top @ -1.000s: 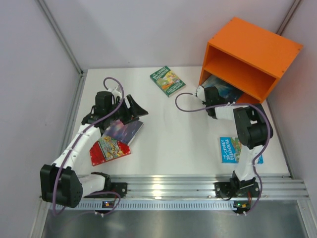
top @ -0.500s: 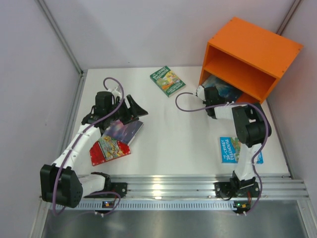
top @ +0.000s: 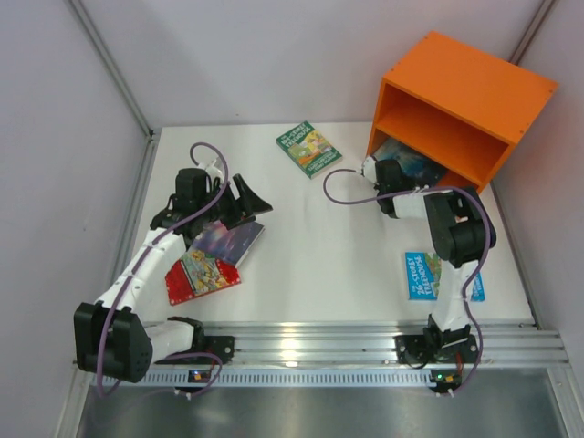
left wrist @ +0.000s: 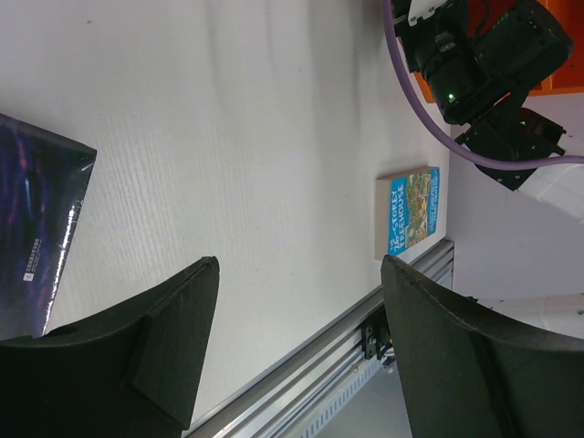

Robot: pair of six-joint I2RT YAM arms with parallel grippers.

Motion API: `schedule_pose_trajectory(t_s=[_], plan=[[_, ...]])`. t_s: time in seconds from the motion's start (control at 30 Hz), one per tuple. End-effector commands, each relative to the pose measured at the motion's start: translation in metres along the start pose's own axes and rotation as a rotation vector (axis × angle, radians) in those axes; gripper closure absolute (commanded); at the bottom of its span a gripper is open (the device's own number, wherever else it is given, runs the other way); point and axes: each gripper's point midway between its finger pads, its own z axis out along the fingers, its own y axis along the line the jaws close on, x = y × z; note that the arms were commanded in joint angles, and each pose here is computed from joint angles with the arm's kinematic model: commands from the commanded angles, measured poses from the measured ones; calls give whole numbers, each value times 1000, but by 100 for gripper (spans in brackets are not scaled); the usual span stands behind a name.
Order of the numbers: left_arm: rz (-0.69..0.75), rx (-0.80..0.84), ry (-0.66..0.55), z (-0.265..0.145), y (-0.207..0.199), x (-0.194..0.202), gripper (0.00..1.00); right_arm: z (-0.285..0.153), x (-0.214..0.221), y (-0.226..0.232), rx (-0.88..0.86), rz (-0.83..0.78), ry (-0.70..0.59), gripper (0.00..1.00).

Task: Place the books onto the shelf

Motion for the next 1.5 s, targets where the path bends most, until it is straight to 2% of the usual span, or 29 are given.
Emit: schedule_pose_trajectory(t_s=[0.0, 0.9, 1.1, 1.2, 1.3, 1.4, 1.47], plan=[[39, 27, -46, -6, -12, -11, 23, 11, -25, -23, 64, 66, -80, 75], [34, 12, -49, -4, -8, -12, 23, 25, -23, -24, 82, 65, -70, 77], [27, -58, -45, 0, 5, -14, 22, 26, -22, -24, 82, 69, -67, 76], [38, -110, -69, -2, 11, -24, 21, 23, -23, -27, 81, 76, -69, 75], [25, -149, -104, -5, 20, -35, 21, 14, -25, -31, 95, 80, -69, 68], [-14, -231, -196, -17, 48, -60, 21, -4, -32, -36, 114, 89, -96, 67], [-110, -281, -286, -37, 78, -89, 21, -17, -44, -32, 107, 79, -123, 65]])
